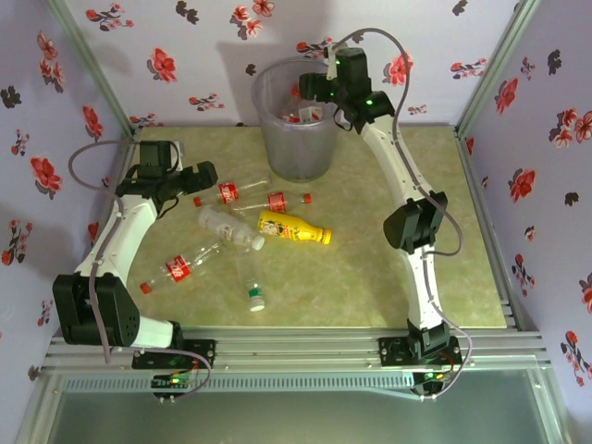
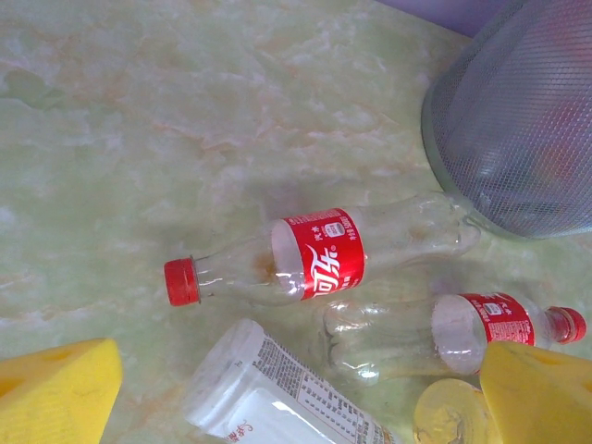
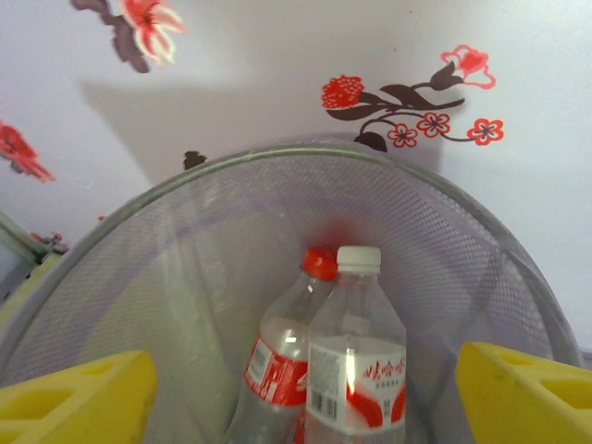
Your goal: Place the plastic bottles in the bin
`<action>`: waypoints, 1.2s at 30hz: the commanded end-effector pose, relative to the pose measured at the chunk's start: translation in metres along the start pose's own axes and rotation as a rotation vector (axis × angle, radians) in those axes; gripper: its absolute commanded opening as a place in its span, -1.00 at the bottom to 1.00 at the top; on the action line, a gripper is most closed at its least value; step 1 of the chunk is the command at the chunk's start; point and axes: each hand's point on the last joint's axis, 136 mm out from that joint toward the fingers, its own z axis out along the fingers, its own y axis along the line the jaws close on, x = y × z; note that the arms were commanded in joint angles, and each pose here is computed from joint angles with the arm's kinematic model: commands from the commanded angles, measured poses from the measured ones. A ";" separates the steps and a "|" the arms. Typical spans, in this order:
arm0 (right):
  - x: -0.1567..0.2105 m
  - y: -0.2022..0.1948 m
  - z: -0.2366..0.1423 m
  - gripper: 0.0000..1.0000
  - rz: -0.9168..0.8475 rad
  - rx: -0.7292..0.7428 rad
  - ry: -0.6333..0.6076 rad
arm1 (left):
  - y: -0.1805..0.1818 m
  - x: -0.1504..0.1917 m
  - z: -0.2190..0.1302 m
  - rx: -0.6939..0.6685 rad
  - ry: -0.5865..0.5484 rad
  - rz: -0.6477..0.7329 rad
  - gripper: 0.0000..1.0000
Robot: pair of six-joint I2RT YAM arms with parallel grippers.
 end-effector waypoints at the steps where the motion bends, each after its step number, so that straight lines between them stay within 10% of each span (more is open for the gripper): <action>1: -0.032 0.037 -0.064 0.70 -0.140 -0.051 -0.069 | -0.004 -0.004 -0.003 -0.002 -0.003 0.034 0.99; 8: 0.002 0.072 -0.134 0.69 -0.268 -0.155 0.003 | -0.009 -0.003 -0.005 0.006 -0.003 0.043 0.99; 19: 0.168 0.077 -0.211 0.57 -0.403 -0.308 0.359 | -0.010 -0.003 -0.005 0.009 -0.004 0.048 0.99; 36: 0.303 0.101 -0.141 0.64 -0.560 -0.369 0.675 | -0.010 -0.002 -0.002 0.007 0.005 0.051 0.99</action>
